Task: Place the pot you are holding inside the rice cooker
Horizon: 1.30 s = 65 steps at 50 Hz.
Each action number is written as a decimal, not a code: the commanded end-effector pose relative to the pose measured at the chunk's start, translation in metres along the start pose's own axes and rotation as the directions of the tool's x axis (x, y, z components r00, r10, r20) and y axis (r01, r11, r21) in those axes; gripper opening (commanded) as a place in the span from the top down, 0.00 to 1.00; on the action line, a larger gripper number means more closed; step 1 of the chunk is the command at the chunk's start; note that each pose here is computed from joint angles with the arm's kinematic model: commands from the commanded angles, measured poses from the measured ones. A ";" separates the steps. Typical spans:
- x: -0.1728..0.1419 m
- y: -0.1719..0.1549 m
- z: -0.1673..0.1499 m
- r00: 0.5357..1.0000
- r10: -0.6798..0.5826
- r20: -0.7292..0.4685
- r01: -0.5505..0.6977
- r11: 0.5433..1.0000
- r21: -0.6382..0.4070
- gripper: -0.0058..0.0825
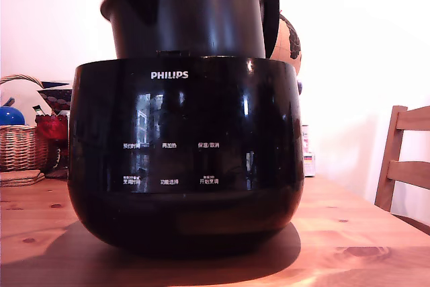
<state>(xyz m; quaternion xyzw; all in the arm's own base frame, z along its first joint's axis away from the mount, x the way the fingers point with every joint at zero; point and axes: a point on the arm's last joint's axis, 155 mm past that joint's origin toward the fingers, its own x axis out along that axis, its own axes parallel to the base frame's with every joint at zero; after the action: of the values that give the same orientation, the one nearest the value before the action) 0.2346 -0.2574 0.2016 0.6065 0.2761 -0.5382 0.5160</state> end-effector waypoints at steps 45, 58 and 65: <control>0.022 -0.004 0.006 0.995 -0.099 0.015 0.099 0.995 0.008 0.96; 0.026 -0.007 0.009 0.992 -0.121 0.023 0.122 0.992 -0.023 0.96; 0.026 -0.007 0.008 0.992 -0.121 0.020 0.122 0.991 -0.047 0.95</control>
<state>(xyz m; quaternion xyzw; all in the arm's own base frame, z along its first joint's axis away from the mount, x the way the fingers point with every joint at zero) 0.2342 -0.2620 0.1733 0.5772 0.3224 -0.5633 0.4955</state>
